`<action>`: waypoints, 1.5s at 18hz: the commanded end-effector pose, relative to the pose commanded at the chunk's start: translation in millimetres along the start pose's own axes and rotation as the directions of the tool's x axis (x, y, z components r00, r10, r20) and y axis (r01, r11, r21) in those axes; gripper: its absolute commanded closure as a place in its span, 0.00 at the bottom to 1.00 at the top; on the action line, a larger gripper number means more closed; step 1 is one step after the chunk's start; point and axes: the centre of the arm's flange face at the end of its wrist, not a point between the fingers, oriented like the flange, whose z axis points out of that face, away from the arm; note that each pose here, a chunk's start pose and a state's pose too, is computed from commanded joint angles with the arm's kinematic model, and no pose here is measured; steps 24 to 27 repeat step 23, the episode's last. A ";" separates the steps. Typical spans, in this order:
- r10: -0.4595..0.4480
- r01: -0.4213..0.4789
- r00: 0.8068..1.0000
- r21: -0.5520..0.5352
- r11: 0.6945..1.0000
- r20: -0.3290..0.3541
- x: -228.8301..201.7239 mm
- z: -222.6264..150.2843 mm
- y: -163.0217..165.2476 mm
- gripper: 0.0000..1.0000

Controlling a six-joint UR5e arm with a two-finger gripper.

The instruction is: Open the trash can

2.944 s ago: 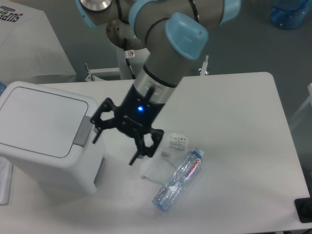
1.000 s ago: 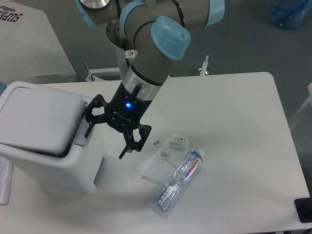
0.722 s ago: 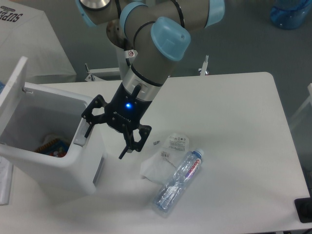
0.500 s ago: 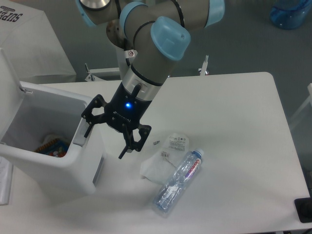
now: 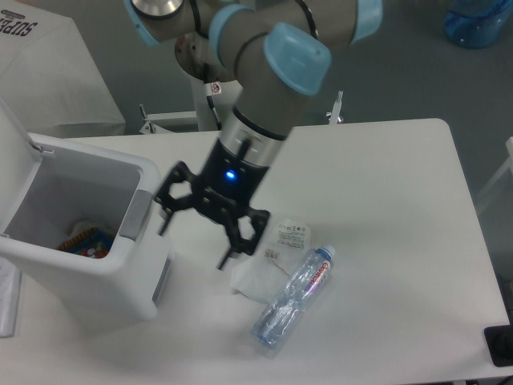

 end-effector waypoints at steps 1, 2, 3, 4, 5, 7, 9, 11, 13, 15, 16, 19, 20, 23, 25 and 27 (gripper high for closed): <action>0.020 -0.018 0.999 -0.042 0.999 0.038 -16.9 7.2 10.0 0.00; 0.053 -0.046 0.996 -0.089 0.995 0.077 -30.7 11.2 18.3 0.00; 0.076 -0.061 0.992 -0.138 0.989 0.104 -45.2 16.8 27.0 0.00; 0.087 -0.063 0.987 -0.175 0.983 0.133 -62.3 19.3 35.9 0.00; 0.091 -0.059 0.984 -0.195 0.979 0.156 -78.3 19.0 42.9 0.00; 0.098 -0.060 0.978 -0.208 0.976 0.182 -107.5 16.1 48.3 0.00; 0.111 -0.061 0.972 -0.237 0.970 0.206 -136.4 20.4 52.5 0.00; 0.122 -0.044 0.961 -0.295 0.954 0.250 -163.7 20.2 57.7 0.00; 0.203 -0.094 0.948 -0.395 0.914 0.244 -180.7 19.1 57.5 0.00; 0.346 -0.251 0.930 -0.471 0.846 0.127 -191.9 8.7 47.9 0.00; 0.396 -0.307 0.914 -0.480 0.822 0.094 -193.9 6.1 47.5 0.00; 0.482 -0.410 0.876 -0.503 0.761 0.015 -199.0 5.7 60.9 0.00; 0.495 -0.422 0.869 -0.525 0.739 -0.002 -203.2 0.5 67.0 0.00; 0.507 -0.425 0.862 -0.565 0.708 -0.014 -202.5 1.6 70.8 0.00; 0.507 -0.425 0.862 -0.565 0.708 -0.014 -202.5 1.6 70.8 0.00; 0.507 -0.425 0.862 -0.565 0.708 -0.014 -202.5 1.6 70.8 0.00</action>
